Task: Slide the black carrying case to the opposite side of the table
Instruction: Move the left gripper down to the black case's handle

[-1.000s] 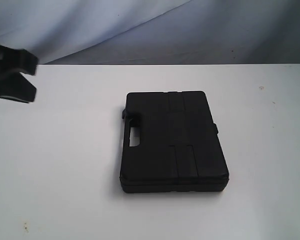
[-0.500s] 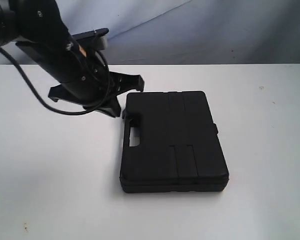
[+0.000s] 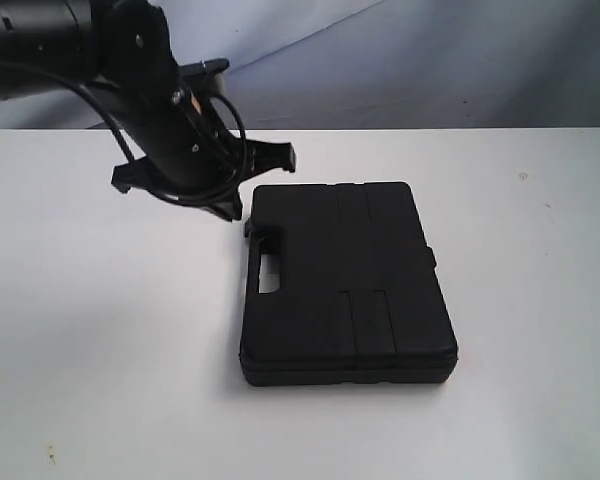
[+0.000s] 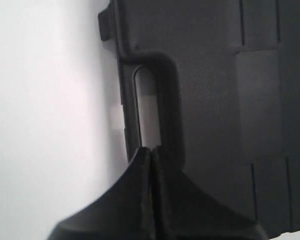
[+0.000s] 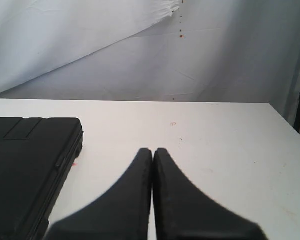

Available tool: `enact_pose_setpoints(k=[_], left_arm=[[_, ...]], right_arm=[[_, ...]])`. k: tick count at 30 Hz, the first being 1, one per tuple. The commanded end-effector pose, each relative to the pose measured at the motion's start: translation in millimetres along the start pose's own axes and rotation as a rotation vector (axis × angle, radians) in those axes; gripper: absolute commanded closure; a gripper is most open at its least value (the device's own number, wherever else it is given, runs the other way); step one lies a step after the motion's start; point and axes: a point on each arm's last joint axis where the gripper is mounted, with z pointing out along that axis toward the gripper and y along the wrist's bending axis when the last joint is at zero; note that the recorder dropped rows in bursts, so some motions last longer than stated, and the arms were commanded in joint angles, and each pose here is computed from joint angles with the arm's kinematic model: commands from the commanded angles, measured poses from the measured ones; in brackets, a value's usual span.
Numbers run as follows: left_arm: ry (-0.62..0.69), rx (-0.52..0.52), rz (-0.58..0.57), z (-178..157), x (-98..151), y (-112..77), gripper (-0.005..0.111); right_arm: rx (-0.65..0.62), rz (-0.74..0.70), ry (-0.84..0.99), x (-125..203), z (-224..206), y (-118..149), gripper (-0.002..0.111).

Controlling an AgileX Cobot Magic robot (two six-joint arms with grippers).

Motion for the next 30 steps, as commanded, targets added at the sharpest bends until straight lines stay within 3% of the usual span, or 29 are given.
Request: enact_pose_setpoints(k=[1, 7, 13, 22, 25, 30], left_arm=[[-0.051, 0.03, -0.001, -22, -13, -11.3, 0.106], [0.018, -0.031, 0.016, -2, -10, -8.1, 0.106], [0.02, -0.067, 0.106, 23, 0, -27.0, 0.106], [-0.016, -0.071, -0.004, 49, -1, -31.1, 0.104], [-0.024, -0.096, 0.004, 53, -2, -28.6, 0.097], [-0.037, -0.161, 0.01, 53, -3, -22.8, 0.074]], right_arm=[[0.002, 0.012, 0.0, 1, 0, 0, 0.108], [0.002, 0.012, 0.0, 1, 0, 0, 0.108], [0.002, 0.012, 0.0, 1, 0, 0, 0.108], [0.002, 0.012, 0.0, 1, 0, 0, 0.108], [0.002, 0.012, 0.0, 1, 0, 0, 0.108], [0.002, 0.012, 0.0, 1, 0, 0, 0.108]])
